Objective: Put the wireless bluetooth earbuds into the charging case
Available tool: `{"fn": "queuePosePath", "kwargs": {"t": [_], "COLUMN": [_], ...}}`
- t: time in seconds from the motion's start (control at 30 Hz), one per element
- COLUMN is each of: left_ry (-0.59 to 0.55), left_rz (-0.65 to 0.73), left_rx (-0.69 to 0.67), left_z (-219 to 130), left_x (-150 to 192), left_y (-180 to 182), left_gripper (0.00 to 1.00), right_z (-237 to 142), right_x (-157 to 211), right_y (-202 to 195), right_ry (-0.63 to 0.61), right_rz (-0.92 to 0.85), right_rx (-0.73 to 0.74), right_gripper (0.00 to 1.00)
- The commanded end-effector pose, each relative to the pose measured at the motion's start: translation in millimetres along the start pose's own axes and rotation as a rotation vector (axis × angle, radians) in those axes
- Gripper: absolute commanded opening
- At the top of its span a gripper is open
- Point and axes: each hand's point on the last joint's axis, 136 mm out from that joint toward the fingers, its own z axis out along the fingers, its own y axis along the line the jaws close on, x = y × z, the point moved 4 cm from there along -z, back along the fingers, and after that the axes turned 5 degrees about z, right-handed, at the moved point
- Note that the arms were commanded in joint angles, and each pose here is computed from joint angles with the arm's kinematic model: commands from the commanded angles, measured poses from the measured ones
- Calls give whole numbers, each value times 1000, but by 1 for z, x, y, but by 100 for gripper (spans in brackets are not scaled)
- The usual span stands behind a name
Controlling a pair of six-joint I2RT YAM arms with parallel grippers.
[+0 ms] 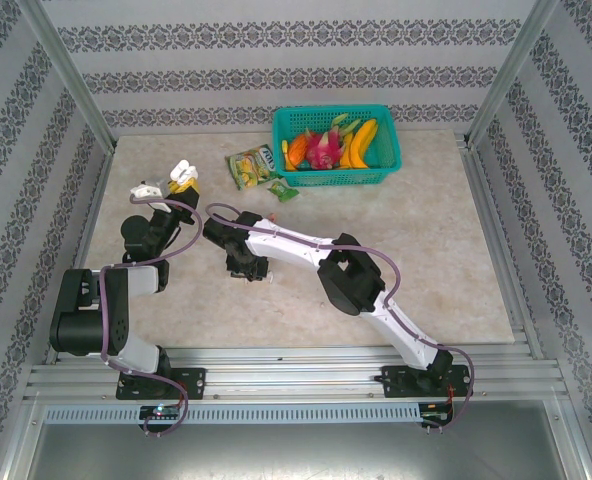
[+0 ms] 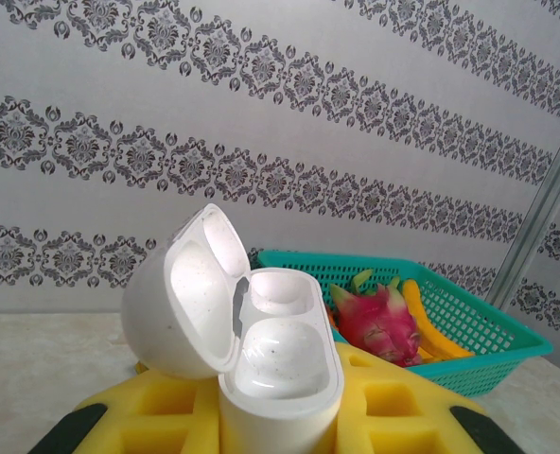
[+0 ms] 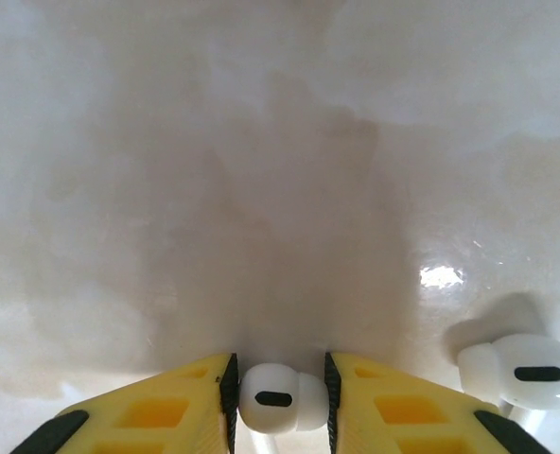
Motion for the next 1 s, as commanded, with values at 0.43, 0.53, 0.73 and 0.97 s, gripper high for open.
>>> {"fn": "queuePosePath", "kwargs": {"t": [0.43,0.53,0.73,0.97], "left_ry": [-75,-74,-67,-37], "left_rz": [21,22,18,-2], "left_rx": [30,37,60,134], "left_z": [1,2,3,7], "left_x": [-23,-25,-30,-33], "left_y": [-3,-4,-8,-18], "left_gripper": [0,0,0,0], "right_z": [-45,-54,-65,-59], "right_x": [-10,-15,-26,-53], "right_y": [6,3,-15,-61], "right_ry": [-143,-160,-204,-292], "right_rz": [-43,-33,-13,31], "right_rx": [-74,-98,-125,-132], "right_gripper": [30,30,30,30]}}
